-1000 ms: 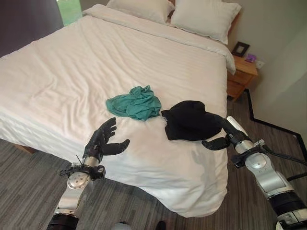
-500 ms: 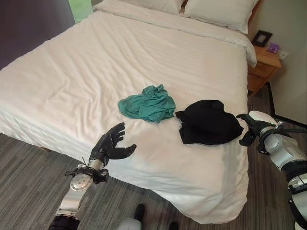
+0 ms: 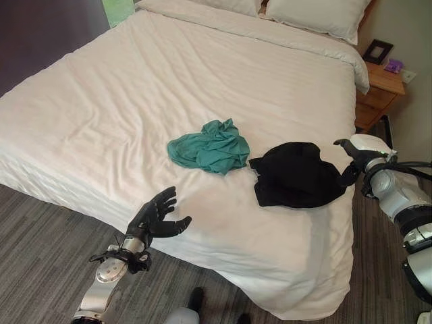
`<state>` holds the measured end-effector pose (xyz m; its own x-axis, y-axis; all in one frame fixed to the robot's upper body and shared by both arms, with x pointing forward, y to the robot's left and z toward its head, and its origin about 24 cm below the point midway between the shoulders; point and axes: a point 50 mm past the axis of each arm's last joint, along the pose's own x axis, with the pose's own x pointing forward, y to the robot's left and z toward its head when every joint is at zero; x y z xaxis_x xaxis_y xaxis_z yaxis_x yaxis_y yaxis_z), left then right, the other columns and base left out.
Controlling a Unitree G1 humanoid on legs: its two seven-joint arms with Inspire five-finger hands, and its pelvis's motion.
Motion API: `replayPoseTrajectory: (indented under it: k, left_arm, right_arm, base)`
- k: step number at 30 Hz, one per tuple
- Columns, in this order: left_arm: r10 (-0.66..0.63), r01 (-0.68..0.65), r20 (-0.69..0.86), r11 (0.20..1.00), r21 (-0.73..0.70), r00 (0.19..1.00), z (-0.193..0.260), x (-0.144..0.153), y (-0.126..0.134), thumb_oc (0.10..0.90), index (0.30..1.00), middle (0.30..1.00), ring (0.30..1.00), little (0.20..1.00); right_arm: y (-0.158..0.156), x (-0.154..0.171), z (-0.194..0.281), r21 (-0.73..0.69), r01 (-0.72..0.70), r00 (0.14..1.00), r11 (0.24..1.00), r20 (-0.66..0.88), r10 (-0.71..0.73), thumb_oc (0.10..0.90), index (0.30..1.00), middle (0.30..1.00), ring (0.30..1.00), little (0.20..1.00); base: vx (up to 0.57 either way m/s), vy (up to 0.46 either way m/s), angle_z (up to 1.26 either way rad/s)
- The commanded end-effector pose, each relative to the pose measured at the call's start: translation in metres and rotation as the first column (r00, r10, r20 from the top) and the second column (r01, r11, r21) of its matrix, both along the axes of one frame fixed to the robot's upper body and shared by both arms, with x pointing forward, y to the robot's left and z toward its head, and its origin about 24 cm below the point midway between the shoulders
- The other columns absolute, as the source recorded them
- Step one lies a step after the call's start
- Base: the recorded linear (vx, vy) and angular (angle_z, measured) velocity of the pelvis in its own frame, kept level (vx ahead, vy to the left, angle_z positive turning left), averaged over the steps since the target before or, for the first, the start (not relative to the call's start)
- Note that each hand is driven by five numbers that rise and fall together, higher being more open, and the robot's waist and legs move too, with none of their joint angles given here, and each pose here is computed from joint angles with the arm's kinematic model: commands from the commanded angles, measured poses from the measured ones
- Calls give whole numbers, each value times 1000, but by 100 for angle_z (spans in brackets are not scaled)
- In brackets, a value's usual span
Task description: Pick up bed clothes into laundry basket.
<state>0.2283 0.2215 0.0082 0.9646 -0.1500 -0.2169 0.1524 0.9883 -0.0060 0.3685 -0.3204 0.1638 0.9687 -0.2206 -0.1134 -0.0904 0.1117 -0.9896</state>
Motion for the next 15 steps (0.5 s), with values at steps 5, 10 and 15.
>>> replayPoseTrajectory:
  k: [5,10,15]
  left_arm:
    - [-106,120,195,991,-63,975,38,7,-24,800,900,900,900,900]
    - [-149,175,196,976,-126,969,41,-7,-32,800,900,900,900,900]
    - [-183,214,226,969,-121,957,49,-2,-39,800,900,900,900,900]
  right_arm:
    - [6,14,68,-86,0,979,996,202,17,800,900,900,900,900]
    - [-2,15,73,-63,66,964,996,263,-47,800,900,900,900,900]
    - [-19,6,25,116,152,969,981,177,-171,800,900,900,900,900]
  base:
    - [-10,3,2]
    - [-106,-20,3]
    - [-103,-2,15]
